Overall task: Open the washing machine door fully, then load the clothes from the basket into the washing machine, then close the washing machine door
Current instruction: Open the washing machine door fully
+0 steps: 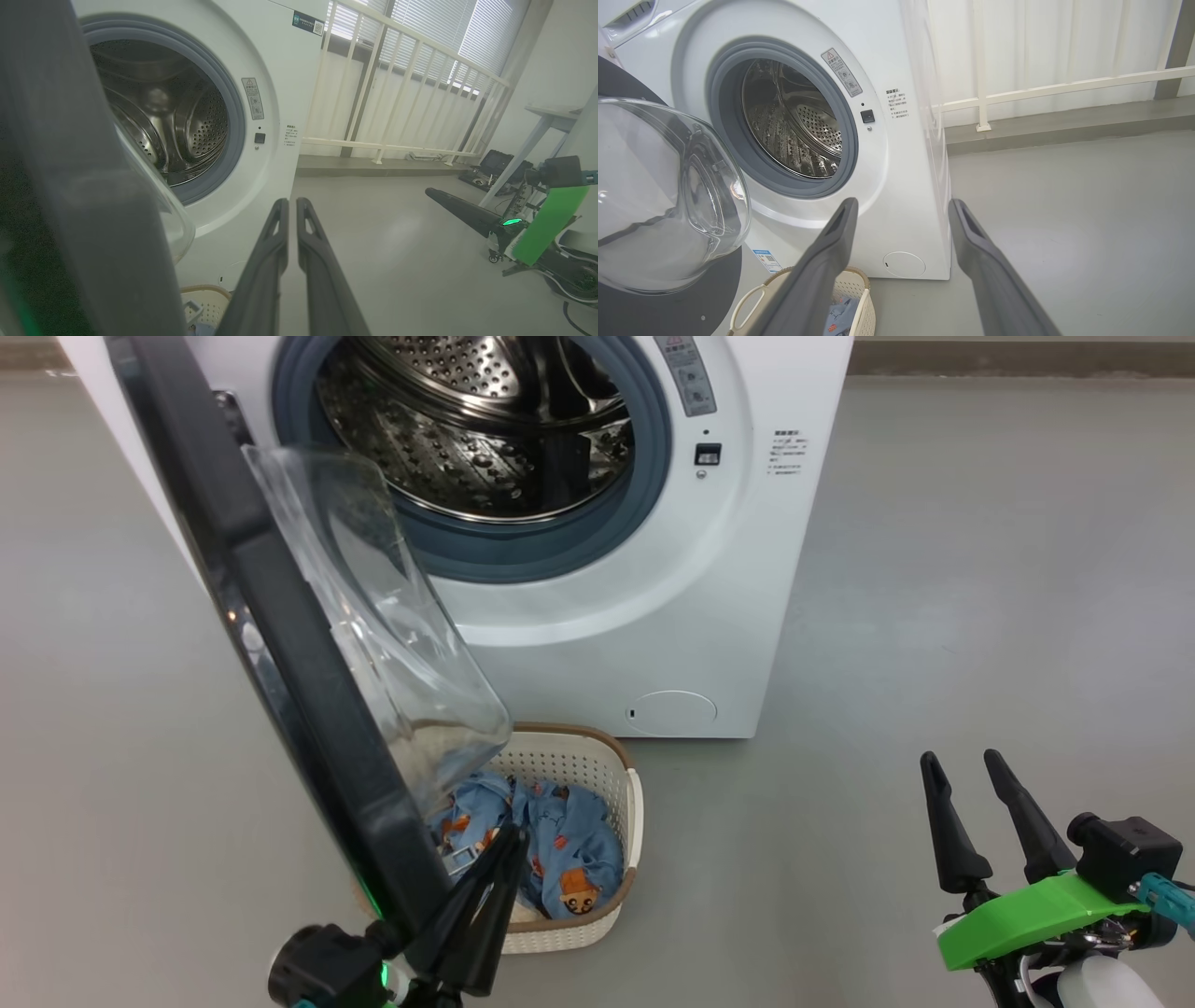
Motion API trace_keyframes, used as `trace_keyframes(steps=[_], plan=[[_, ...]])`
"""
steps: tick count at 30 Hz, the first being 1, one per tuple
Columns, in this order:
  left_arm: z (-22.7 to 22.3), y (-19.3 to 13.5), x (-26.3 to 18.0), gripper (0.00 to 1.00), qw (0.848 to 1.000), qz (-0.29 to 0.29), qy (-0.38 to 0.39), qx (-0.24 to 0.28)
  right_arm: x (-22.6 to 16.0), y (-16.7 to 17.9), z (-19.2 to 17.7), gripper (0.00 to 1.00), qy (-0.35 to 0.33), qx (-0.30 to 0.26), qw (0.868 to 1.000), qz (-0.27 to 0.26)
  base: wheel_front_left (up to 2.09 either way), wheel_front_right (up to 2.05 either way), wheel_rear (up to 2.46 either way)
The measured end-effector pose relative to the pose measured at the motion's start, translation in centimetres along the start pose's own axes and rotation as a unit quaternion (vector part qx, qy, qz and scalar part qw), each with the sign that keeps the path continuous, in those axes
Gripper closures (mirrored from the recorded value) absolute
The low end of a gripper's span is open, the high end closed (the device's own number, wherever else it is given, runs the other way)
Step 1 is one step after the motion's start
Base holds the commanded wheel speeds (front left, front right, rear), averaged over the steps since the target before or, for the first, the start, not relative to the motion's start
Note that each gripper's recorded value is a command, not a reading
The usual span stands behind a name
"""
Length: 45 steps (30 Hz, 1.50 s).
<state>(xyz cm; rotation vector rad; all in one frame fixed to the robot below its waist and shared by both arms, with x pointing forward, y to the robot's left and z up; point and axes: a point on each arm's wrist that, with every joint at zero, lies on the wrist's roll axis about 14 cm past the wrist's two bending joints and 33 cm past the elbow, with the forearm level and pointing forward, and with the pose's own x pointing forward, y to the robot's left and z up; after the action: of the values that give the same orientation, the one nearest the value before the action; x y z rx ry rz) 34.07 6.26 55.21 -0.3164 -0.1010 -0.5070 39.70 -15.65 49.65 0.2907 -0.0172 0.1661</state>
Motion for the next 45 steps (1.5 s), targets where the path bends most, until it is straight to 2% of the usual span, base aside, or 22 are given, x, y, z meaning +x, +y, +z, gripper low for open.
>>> trace_keyframes(steps=[8,14,22,40,45], plan=[[-3.1,1.1,-0.2,1.00,0.999,0.016,0.046,-0.014,-0.5,-0.9,-0.1,0.00,0.001,0.000,1.000,-0.013,0.00,0.00,0.00],[-3.0,3.3,-0.5,1.00,0.998,0.055,0.034,-0.022,-0.4,-1.0,-0.2,0.00,0.003,0.000,1.000,-0.015,0.00,0.00,0.00],[-2.9,4.5,-1.1,1.00,0.996,0.080,0.032,-0.028,0.0,-0.3,-0.7,0.00,0.010,0.000,1.000,-0.005,0.00,0.00,0.00],[-1.6,7.7,-4.6,1.00,0.989,0.144,0.020,-0.005,2.0,3.6,-2.3,0.00,0.030,0.009,0.998,0.049,0.00,0.00,0.00],[-0.6,9.6,-6.1,1.00,0.983,0.182,0.010,0.008,2.6,5.0,-2.8,0.00,0.037,0.012,0.997,0.066,0.00,0.00,0.00]])
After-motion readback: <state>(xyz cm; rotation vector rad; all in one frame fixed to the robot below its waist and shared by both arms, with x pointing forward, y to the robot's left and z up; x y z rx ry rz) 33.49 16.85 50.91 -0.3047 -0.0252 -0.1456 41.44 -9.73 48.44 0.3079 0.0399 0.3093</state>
